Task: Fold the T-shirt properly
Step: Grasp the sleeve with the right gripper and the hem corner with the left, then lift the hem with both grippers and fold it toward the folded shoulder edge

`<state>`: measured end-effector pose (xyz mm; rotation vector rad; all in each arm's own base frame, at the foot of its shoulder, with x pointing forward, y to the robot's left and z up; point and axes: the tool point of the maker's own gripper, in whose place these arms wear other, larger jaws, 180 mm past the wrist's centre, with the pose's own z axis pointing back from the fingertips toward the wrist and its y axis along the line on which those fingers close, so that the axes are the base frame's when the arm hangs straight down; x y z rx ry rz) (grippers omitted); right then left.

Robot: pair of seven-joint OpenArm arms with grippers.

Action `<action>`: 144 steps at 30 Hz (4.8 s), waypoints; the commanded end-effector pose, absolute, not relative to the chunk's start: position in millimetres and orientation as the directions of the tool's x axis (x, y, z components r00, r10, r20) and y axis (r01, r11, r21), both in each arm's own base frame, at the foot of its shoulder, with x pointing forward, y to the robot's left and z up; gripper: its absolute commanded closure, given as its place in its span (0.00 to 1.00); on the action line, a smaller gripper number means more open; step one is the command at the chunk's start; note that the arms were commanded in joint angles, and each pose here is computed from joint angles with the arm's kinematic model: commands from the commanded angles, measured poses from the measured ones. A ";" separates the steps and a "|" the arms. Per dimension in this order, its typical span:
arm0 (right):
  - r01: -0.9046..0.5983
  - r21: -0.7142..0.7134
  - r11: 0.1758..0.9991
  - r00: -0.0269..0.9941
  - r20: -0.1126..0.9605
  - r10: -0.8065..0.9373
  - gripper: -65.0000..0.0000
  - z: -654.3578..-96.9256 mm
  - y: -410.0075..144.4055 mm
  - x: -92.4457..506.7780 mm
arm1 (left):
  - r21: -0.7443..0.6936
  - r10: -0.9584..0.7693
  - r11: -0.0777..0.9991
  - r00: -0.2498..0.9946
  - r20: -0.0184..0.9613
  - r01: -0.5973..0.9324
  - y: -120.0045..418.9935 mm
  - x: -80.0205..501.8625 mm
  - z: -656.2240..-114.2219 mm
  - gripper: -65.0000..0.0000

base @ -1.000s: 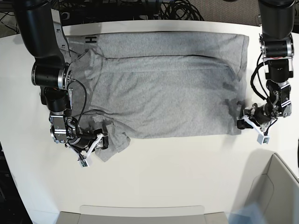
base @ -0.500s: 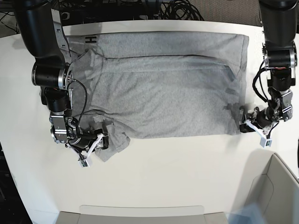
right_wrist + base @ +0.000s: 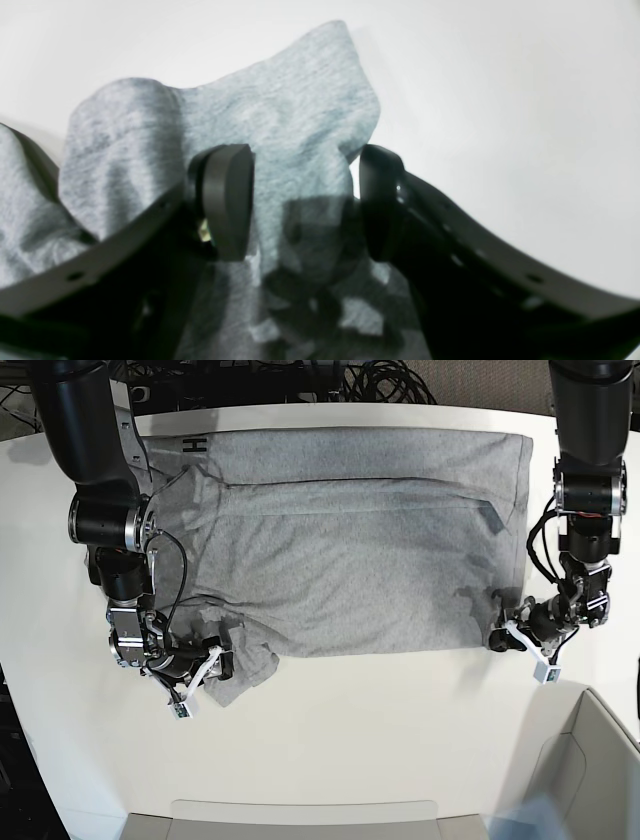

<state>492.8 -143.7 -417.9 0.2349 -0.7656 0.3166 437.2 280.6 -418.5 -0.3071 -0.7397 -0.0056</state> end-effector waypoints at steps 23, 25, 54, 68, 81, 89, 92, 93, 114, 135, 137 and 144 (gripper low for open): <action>-0.374 -0.022 0.927 0.527 0.817 0.233 1.00 -332.7 -148.5 552.0 | -0.348 0.232 0.937 0.715 0.660 0.017 301.9 440.5 -402.8 1.00; -0.377 -0.027 0.926 0.521 0.820 0.236 1.00 -329.6 -148.3 553.3 | -0.335 0.203 0.941 0.713 0.671 0.046 298.6 444.5 -395.1 1.00; -0.432 -0.309 0.847 0.449 0.741 0.499 1.00 -305.5 -154.0 479.0 | -0.098 -0.024 0.986 0.701 0.712 0.133 337.2 375.2 -333.5 1.00; -0.391 -0.406 0.826 0.454 0.696 0.557 1.00 -292.5 -166.1 425.0 | 0.003 -0.148 0.979 0.710 0.689 0.202 311.6 333.1 -333.7 1.00; -0.340 -0.417 0.843 0.540 0.648 0.538 1.00 -296.3 -226.6 386.8 | 0.034 -0.190 0.976 0.764 0.617 0.215 303.8 289.4 -342.5 1.00; -0.354 -0.429 0.831 0.550 0.623 0.556 1.00 -305.6 -226.6 365.0 | 0.075 -0.213 0.974 0.753 0.623 0.214 299.9 261.8 -332.9 1.00; -0.358 -0.433 0.827 0.553 0.615 0.562 1.00 -308.2 -226.1 356.3 | 0.087 -0.216 0.974 0.753 0.622 0.208 301.1 253.8 -330.6 1.00; -0.361 -0.438 0.824 0.551 0.612 0.567 1.00 -308.1 -225.3 352.8 | 0.083 -0.214 0.975 0.760 0.614 0.208 300.6 249.8 -333.6 1.00; -0.320 -0.477 0.818 0.674 0.492 0.551 1.00 -320.0 -256.1 291.4 | 0.050 -0.233 0.968 0.817 0.528 0.244 279.0 189.7 -357.4 1.00; -0.388 -0.384 0.838 0.751 0.396 0.528 1.00 -366.2 -237.1 219.8 | -0.006 -0.198 0.973 0.847 0.493 0.231 265.1 167.2 -374.1 1.00; -0.392 -0.381 0.837 0.752 0.391 0.530 1.00 -367.7 -236.1 217.8 | -0.007 -0.196 0.973 0.848 0.492 0.229 265.2 166.7 -374.4 1.00; -0.391 -0.387 0.835 0.752 0.389 0.533 0.79 -366.4 -238.8 217.9 | 0.007 -0.206 0.973 0.849 0.487 0.232 266.9 160.4 -370.9 0.65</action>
